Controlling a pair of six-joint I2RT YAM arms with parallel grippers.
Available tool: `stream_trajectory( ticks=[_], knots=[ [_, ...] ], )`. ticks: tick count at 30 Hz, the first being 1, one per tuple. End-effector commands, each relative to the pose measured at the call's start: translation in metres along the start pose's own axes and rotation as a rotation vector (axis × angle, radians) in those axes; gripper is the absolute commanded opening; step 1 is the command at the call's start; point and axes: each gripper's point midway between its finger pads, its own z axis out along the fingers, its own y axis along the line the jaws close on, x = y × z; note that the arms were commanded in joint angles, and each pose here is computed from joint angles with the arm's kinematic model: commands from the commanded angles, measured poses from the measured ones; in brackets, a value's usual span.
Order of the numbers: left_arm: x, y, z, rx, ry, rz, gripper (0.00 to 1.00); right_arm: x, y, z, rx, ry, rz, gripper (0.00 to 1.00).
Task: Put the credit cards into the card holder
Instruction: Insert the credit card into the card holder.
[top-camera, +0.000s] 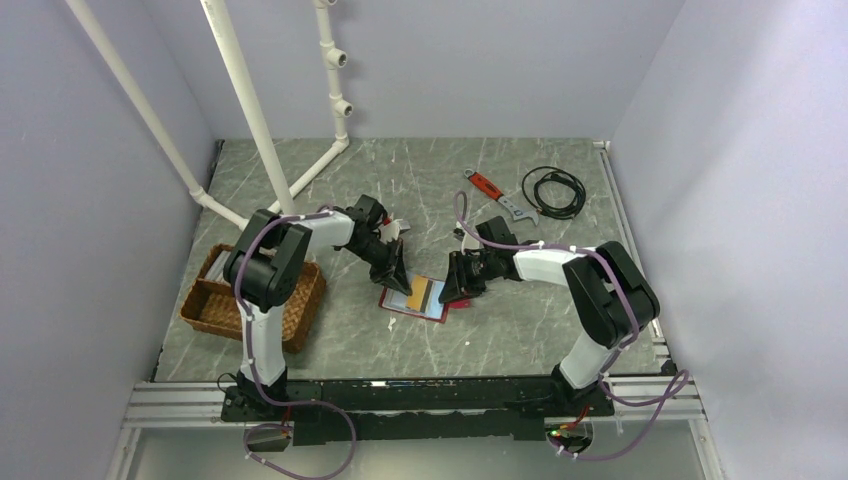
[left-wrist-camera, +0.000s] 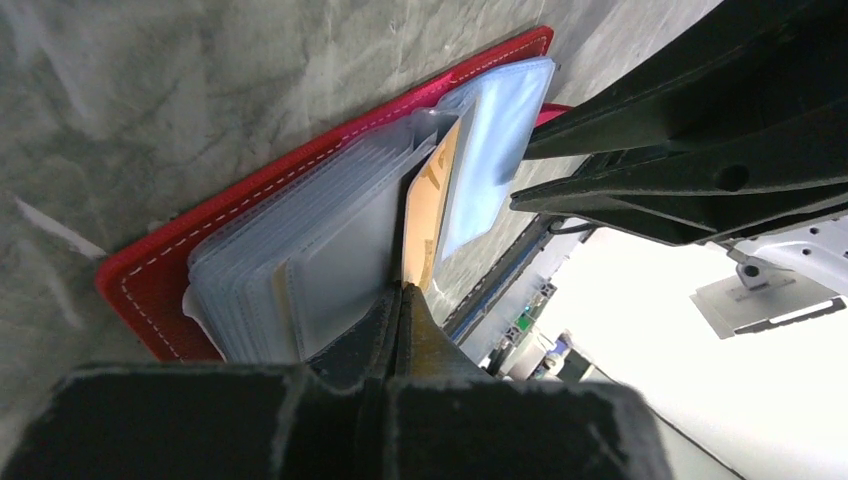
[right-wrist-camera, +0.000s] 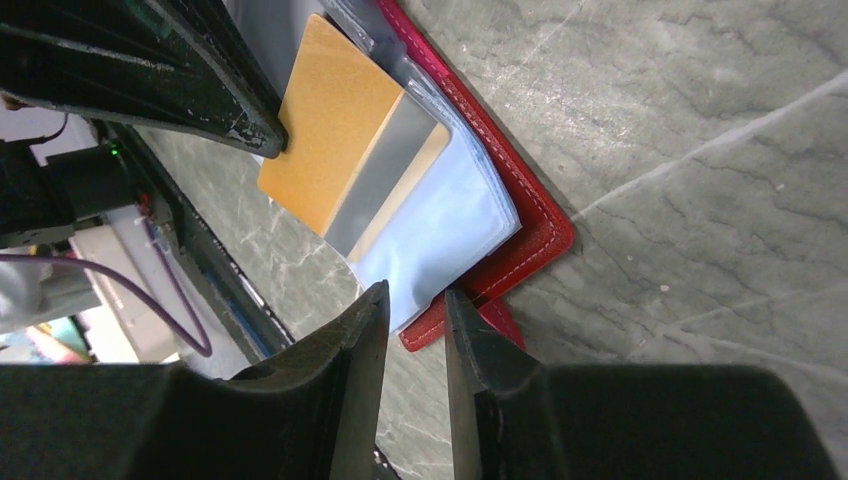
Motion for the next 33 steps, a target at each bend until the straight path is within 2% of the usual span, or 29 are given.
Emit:
stream_trajectory(
  ticks=[1,4,18,24,33],
  knots=[
    [-0.001,-0.011,-0.004,-0.046,-0.063,0.046,0.00,-0.014,-0.002,-0.014,0.091,-0.087,-0.004,0.32],
    [0.000,-0.013,-0.002,-0.073,-0.083,0.063,0.00,-0.013,0.000,-0.018,0.087,-0.116,0.038,0.35],
    [0.005,-0.019,0.021,-0.054,-0.077,0.051,0.00,-0.005,0.000,-0.008,0.032,-0.109,0.098,0.35],
    [0.006,-0.028,0.033,-0.050,-0.068,0.063,0.00,0.000,-0.003,-0.004,0.027,-0.095,0.112,0.29],
    [0.008,-0.031,0.047,-0.067,-0.043,0.073,0.00,-0.001,-0.004,-0.008,0.039,-0.111,0.104,0.29]
  ],
)
